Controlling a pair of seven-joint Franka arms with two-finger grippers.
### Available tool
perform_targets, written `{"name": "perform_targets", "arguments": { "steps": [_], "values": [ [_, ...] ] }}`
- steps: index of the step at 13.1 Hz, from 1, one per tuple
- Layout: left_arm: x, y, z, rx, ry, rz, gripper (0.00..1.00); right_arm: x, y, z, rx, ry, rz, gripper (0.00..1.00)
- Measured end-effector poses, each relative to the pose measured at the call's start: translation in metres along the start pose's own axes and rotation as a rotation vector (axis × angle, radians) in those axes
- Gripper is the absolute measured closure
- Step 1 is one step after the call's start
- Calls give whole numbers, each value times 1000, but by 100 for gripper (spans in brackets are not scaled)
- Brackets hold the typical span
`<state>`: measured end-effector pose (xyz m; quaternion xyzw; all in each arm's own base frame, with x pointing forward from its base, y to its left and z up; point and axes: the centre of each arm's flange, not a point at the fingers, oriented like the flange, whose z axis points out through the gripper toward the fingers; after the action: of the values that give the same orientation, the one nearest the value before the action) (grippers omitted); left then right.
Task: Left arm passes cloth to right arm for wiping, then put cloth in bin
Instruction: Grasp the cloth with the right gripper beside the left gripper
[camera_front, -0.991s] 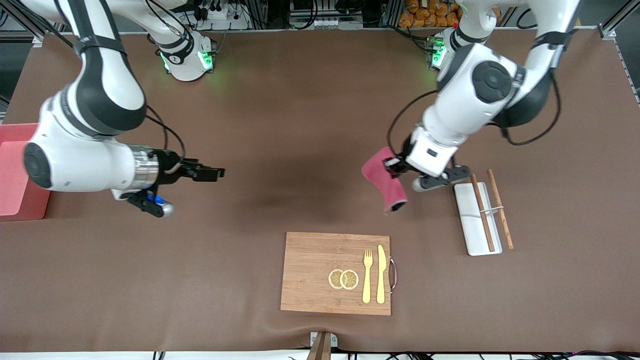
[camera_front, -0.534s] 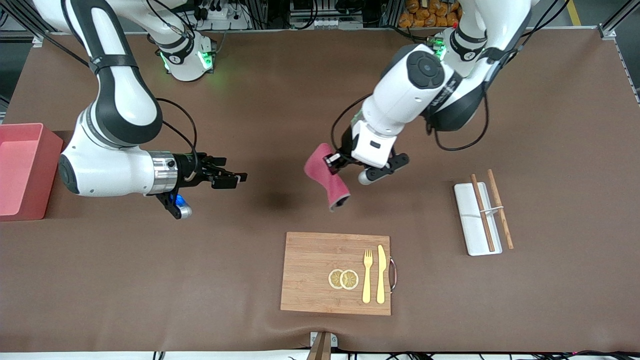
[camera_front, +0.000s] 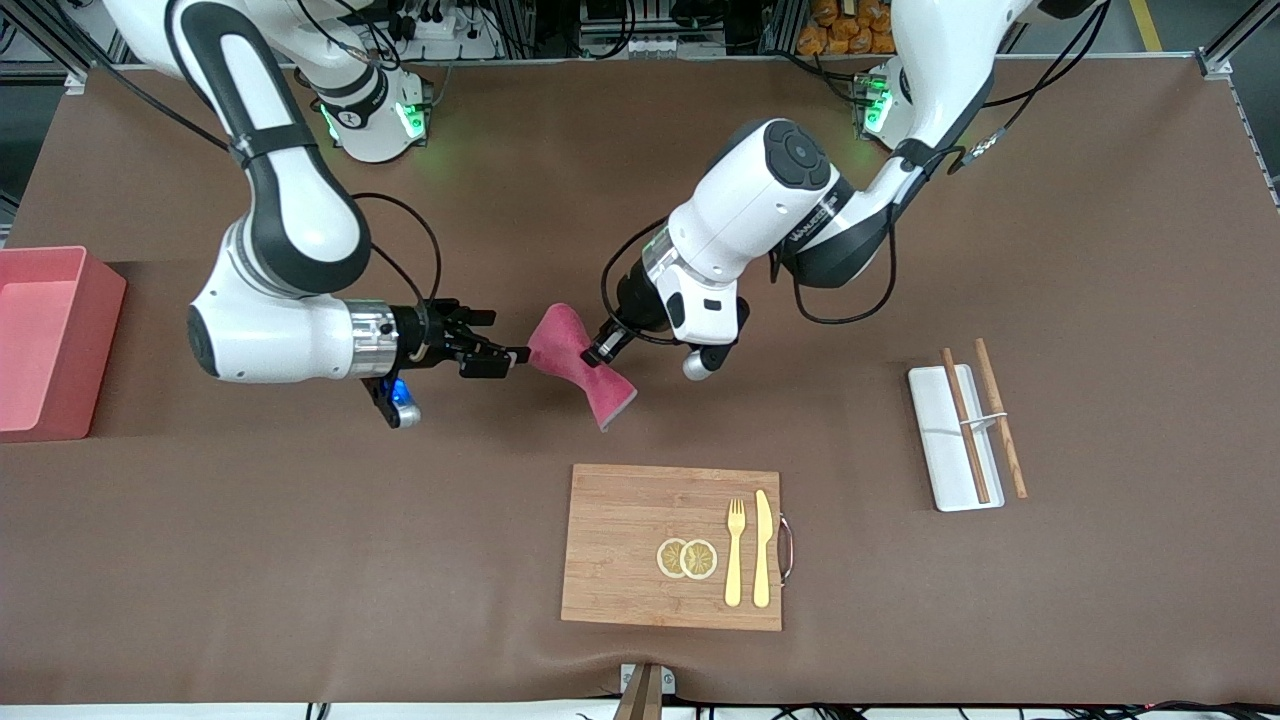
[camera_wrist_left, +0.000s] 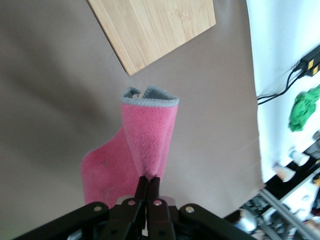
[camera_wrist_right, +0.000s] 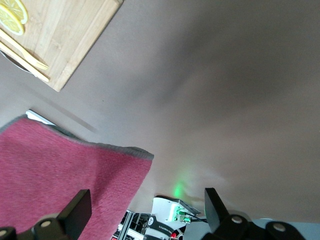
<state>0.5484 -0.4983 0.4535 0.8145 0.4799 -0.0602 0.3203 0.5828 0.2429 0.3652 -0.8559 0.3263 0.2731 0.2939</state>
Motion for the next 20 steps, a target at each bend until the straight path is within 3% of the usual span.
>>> {"name": "perform_targets", "arguments": {
  "steps": [5,9,12,13,15,20],
  "values": [
    [-12,8,12,-30,-39,-122,98,-4,0,3,17,-13,23,0],
    [-16,8,18,-28,-48,-124,98,-3,-4,-5,71,-17,39,0],
    [-21,9,17,-32,-53,-119,98,-3,-3,-4,71,-23,43,0],
    [-24,9,17,-33,-55,-116,98,-3,-3,-3,70,-24,45,9],
    [-30,7,18,-31,-59,-110,98,-3,-3,-3,70,-25,43,38],
    [-43,4,20,-26,-70,-95,98,-8,-7,-2,70,-25,30,98]
  ]
}}
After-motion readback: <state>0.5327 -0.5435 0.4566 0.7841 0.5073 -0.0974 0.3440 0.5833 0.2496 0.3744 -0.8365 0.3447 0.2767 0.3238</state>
